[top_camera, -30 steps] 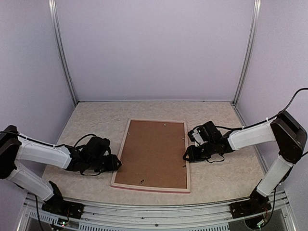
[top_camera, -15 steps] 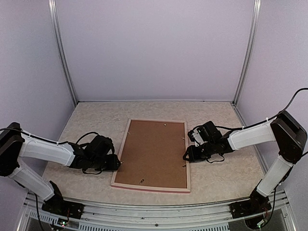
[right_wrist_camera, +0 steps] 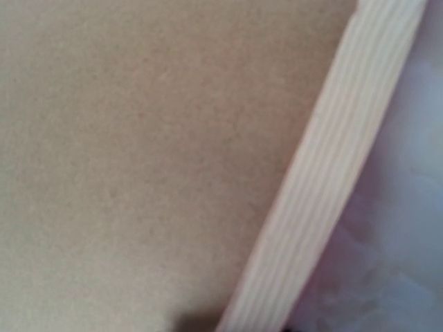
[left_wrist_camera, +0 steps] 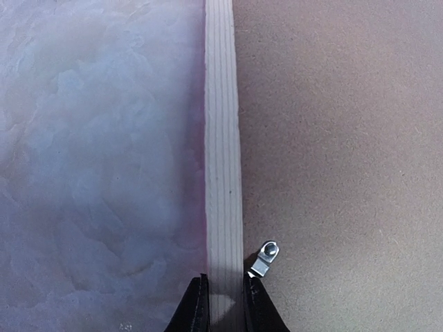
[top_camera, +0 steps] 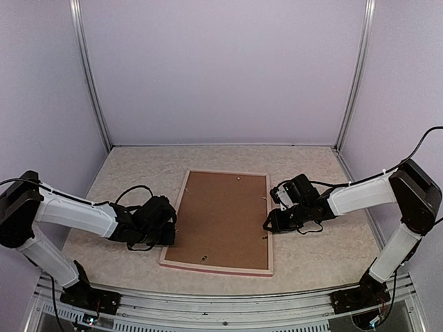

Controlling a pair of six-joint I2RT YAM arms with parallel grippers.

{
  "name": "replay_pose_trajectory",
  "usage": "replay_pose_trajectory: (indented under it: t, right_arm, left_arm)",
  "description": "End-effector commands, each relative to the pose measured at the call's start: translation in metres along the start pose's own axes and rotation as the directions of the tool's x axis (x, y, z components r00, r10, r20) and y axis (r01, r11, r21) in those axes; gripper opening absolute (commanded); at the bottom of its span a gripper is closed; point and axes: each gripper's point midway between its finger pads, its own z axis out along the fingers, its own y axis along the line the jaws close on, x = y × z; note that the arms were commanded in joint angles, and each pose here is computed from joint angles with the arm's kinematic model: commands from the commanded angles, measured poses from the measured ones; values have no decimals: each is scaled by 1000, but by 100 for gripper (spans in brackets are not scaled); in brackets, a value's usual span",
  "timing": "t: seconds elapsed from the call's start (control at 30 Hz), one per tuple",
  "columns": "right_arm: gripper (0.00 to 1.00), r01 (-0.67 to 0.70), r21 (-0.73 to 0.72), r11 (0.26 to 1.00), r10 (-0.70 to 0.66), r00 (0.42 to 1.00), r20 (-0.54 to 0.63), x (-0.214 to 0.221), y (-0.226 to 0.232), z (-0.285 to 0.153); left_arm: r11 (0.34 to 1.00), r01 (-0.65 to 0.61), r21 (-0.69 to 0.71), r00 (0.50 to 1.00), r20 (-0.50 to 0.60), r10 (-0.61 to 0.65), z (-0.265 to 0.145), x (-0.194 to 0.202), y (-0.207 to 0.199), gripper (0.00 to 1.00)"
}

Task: Put the photo into the frame
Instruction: Press the fastener onto the backboard.

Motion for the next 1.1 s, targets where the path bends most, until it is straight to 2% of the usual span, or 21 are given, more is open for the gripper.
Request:
replay_pose_trajectory:
  t: [0.0,0.1,0.27,0.37,0.53,0.63,0.7,0.87,1.07]
  right_arm:
    - [37,-17,23,1000,18,999,-36,13,-10,4]
    - [37,-15,22,1000,16,999,-37,13,-10,4]
    - [37,-16,24,1000,17,999,-35,13,-10,3]
    - [37,-17,23,1000,18,999,-35,13,-10,3]
    - [37,-16,25,1000,17,999,-35,13,-10,3]
    - [37,-17,26,1000,17,999,-35,13,-11,3]
    - [37,-16,26,1000,17,999,-36,14,-11,4]
    - [37,-17,22,1000,18,999,-38,14,-10,5]
    - [37,-15,28,999,16,999,-36,14,-11,3]
  left_arm:
    - [987,-72,-141,996,-53,65,8,20,28,12]
    - [986,-85,-146,996,-39,80,7,17,25,5]
    - [987,-85,-136,996,-14,84,8,14,20,3]
    - [986,-75,-149,997,12,77,8,9,21,10]
    - [976,-94,-195,994,36,103,6,2,22,32]
    - [978,-103,-181,993,33,110,5,0,19,41]
    - [981,-105,-166,993,32,111,4,-1,15,43]
    - [980,-123,-156,992,16,127,9,1,12,43]
    - [983,-123,-133,992,-2,124,19,4,10,35]
